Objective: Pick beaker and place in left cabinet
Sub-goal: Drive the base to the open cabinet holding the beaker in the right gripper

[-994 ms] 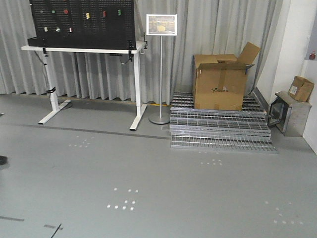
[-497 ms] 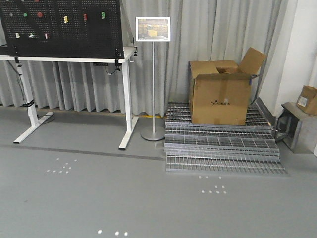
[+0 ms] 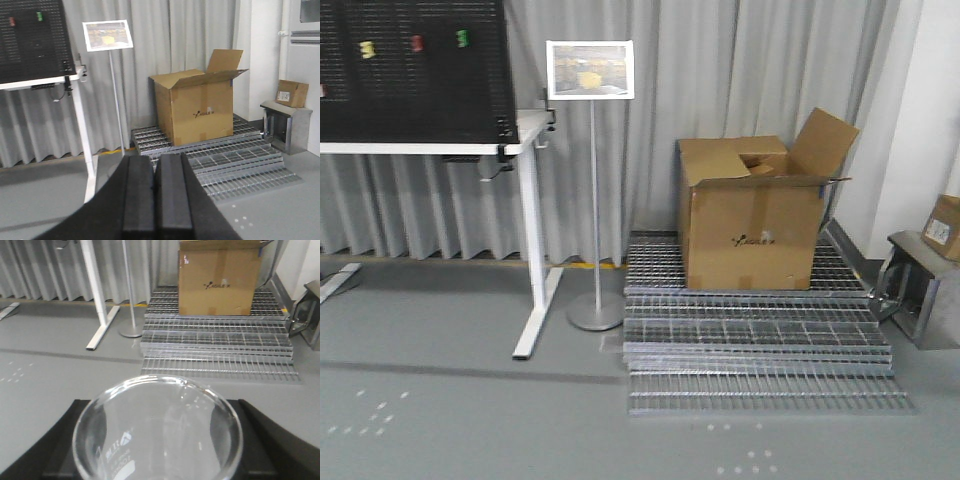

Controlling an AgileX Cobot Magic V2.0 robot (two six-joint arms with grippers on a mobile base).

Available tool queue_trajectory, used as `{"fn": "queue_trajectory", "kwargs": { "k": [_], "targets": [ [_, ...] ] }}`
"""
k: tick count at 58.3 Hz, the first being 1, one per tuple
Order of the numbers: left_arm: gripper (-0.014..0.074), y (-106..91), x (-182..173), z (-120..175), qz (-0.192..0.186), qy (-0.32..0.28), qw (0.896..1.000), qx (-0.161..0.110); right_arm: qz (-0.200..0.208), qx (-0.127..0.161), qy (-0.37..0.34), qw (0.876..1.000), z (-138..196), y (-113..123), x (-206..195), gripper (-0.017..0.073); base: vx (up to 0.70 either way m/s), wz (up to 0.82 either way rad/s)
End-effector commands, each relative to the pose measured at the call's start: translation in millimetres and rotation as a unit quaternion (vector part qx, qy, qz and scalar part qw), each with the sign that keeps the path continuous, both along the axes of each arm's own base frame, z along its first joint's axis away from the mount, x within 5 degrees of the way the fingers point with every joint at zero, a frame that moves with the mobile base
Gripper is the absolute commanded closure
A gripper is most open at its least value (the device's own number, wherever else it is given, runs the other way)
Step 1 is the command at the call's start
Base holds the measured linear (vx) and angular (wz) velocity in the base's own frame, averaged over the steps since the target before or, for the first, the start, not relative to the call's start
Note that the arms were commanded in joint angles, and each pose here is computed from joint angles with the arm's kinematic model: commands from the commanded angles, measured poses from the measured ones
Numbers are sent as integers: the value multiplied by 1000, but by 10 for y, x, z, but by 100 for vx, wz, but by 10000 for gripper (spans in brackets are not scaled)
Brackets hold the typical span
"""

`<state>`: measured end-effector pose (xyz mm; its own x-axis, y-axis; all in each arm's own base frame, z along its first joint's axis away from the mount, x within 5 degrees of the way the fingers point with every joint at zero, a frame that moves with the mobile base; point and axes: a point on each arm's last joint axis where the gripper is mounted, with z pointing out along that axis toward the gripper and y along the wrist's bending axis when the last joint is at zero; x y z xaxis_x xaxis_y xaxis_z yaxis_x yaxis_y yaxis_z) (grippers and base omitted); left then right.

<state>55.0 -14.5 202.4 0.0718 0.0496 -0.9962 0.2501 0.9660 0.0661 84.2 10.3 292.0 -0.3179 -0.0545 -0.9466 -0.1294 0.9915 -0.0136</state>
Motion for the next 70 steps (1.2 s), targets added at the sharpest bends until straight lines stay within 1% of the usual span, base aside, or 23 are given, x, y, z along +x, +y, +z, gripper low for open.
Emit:
{"fn": "queue_trajectory", "kwargs": {
  "k": [1, 29, 52, 70],
  "targets": [
    [593, 4, -15, 31, -1, -40, 999, -17, 11, 2, -50, 999, 156, 18, 17, 565, 70, -29],
    [593, 4, -15, 31, -1, -40, 999, -17, 12, 2, -51, 999, 159, 19, 18, 565, 66, -45],
    [593, 4, -15, 32, -1, -41, 999, -17, 12, 2, -51, 999, 159, 19, 18, 565, 57, -62],
    [593, 4, -15, 32, -1, -41, 999, -17, 11, 2, -51, 999, 158, 19, 18, 565, 51, -74]
  ]
}}
